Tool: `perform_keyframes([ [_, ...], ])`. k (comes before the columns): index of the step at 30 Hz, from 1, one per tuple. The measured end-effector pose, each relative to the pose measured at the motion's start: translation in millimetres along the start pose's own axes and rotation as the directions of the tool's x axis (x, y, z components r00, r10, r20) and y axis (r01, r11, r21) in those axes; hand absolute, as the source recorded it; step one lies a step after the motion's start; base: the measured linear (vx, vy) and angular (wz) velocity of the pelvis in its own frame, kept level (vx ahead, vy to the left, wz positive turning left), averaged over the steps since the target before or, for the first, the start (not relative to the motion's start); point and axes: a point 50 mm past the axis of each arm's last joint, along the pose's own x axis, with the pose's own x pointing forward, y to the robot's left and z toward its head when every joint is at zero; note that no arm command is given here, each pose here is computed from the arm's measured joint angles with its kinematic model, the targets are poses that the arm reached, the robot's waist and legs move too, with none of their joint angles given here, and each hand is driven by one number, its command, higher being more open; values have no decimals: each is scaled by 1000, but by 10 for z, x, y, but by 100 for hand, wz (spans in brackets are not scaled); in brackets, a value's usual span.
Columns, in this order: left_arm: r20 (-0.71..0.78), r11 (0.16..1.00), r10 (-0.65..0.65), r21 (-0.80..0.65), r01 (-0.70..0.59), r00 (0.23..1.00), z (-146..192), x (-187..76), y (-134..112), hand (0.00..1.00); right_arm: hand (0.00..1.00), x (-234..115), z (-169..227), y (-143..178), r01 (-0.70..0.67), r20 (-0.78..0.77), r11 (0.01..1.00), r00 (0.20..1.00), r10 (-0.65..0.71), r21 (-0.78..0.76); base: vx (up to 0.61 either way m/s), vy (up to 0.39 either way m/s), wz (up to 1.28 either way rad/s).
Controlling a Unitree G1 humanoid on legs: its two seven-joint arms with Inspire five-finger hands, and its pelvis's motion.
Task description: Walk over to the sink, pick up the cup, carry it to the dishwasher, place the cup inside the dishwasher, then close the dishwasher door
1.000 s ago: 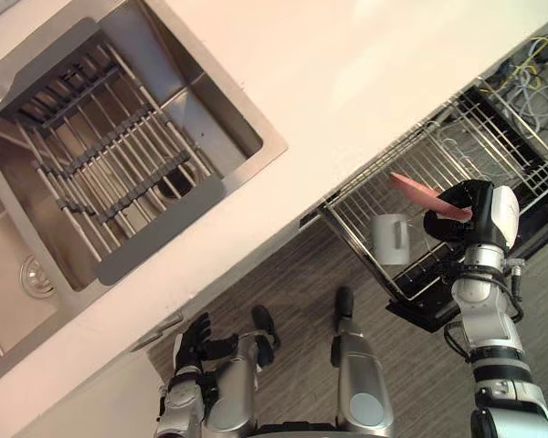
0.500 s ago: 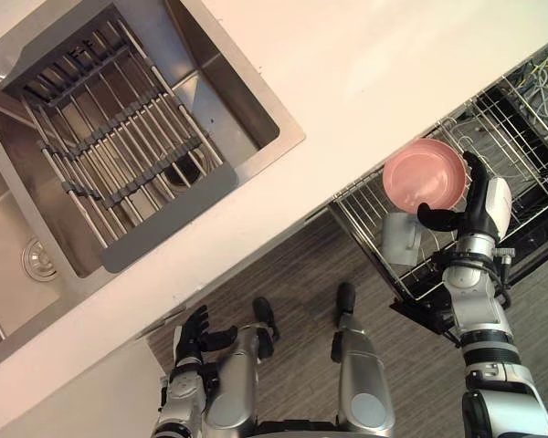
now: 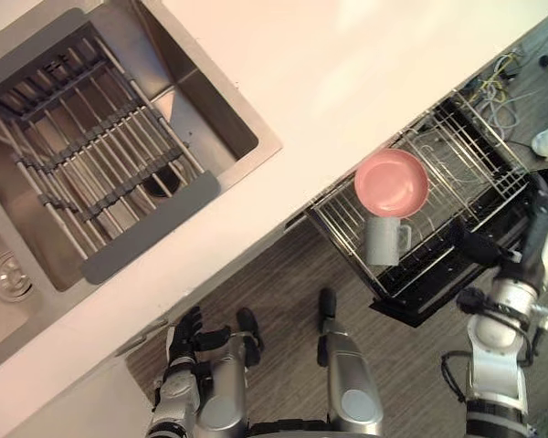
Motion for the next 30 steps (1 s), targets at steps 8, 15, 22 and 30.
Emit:
perform_keyframes([
  [8,7,999,-24,-22,24,1000,19,-14,-104,90,90,-403,-553,-159,179,-358,953,930,-82,245,16,-34,-9],
  [15,21,998,-50,-44,51,999,66,-8,-177,90,90,-401,-648,107,189,-426,806,901,85,560,26,-25,1],
  [22,17,996,-81,-26,81,997,55,-7,-187,90,90,-199,-552,554,165,-381,635,898,220,755,39,-17,16],
  [30,-5,997,-72,3,72,997,11,6,-101,90,90,128,-267,946,133,-278,417,910,309,899,-82,6,26],
])
